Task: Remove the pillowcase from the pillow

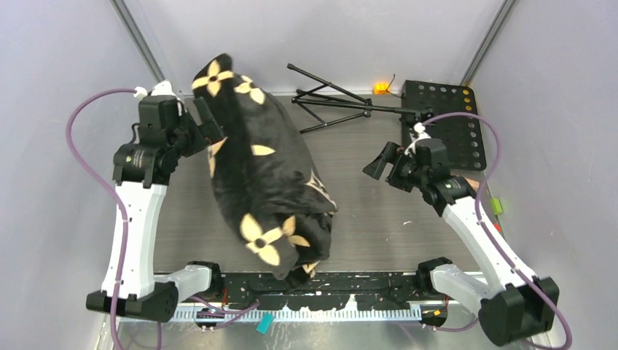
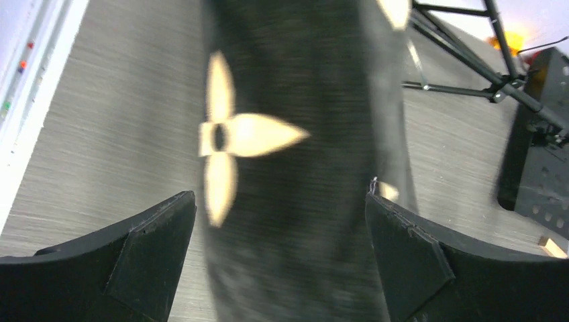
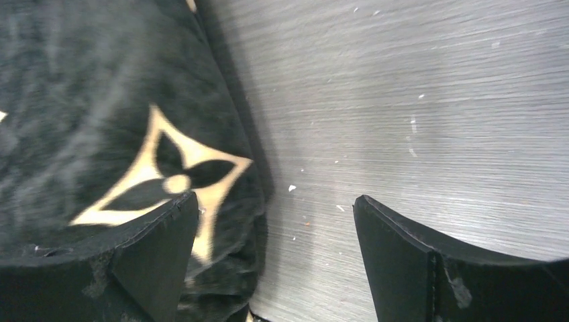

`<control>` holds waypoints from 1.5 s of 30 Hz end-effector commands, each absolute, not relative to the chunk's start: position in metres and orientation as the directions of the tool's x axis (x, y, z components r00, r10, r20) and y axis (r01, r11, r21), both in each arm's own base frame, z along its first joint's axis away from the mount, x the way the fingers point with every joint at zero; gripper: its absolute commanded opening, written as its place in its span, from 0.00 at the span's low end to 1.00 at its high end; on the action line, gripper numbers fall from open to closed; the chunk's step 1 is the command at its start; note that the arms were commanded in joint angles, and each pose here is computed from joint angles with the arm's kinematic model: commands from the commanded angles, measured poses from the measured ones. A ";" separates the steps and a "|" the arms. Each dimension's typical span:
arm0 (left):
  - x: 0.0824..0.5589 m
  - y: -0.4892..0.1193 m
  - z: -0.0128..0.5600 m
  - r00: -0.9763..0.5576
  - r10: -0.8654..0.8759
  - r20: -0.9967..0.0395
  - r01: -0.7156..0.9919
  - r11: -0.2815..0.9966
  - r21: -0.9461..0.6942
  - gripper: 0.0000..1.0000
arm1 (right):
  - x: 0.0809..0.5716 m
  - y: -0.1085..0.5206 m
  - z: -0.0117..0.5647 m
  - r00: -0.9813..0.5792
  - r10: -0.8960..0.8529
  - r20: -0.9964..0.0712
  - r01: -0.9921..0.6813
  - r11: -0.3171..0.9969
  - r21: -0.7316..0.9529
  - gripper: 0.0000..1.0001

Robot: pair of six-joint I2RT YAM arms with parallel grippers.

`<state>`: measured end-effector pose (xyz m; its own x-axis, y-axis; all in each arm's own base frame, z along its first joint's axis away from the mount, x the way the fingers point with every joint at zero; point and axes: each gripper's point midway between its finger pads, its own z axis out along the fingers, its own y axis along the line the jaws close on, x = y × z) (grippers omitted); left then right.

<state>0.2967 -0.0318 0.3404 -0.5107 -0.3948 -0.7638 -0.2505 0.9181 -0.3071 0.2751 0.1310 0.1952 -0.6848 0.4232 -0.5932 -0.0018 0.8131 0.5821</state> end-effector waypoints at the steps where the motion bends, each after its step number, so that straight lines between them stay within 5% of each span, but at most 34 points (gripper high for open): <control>1: 0.269 -0.025 0.372 -0.453 -0.332 -0.827 -0.187 0.943 -0.275 1.00 | 0.288 0.175 0.210 -0.717 0.376 -0.587 -0.121 0.762 0.636 0.89; 10: 0.242 0.001 0.338 -0.521 -0.269 -0.810 -0.278 0.951 -0.137 1.00 | 0.273 0.281 0.173 -0.826 0.152 -0.542 -0.284 0.719 0.634 0.93; 21: 0.241 -0.031 0.297 -0.616 -0.295 -0.730 -0.181 0.955 -0.233 1.00 | 0.217 0.381 0.176 -0.834 0.008 -0.552 -0.489 0.454 0.745 0.92; 23: 0.243 -0.036 0.294 -0.632 -0.298 -0.716 -0.166 0.954 -0.251 1.00 | 0.218 0.384 0.177 -0.837 0.021 -0.547 -0.483 0.440 0.757 0.72; 27: 0.247 -0.052 0.292 -0.655 -0.311 -0.689 -0.118 0.942 -0.314 1.00 | 0.234 0.389 0.196 -0.824 0.075 -0.562 -0.480 0.435 0.761 0.09; 29: 0.248 -0.063 0.296 -0.655 -0.322 -0.684 -0.080 0.929 -0.361 1.00 | 0.252 0.379 0.223 -0.789 0.153 -0.595 -0.485 0.439 0.756 0.00; 35: 0.245 -0.124 0.330 -0.716 -0.306 -0.628 0.162 0.802 -0.575 0.91 | 0.330 0.299 0.305 -0.632 0.316 -0.708 -0.416 0.632 0.654 0.00; 42: 0.242 -0.156 0.340 -0.645 -0.050 -0.762 0.313 0.893 -0.323 0.91 | 0.356 0.261 0.350 -0.593 0.313 -0.742 -0.390 0.695 0.604 0.05; 45: 0.242 -0.173 0.326 -0.638 0.073 -0.767 0.346 0.917 -0.200 0.92 | 0.351 0.253 0.333 -0.622 0.278 -0.732 -0.354 0.734 0.579 0.77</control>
<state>0.2327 -0.1671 0.3231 -0.7128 -0.0482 -0.6997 0.3108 0.8727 -0.3767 0.3686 0.2652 0.3212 -0.6387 0.3314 -0.6945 -0.3328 0.6948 0.6376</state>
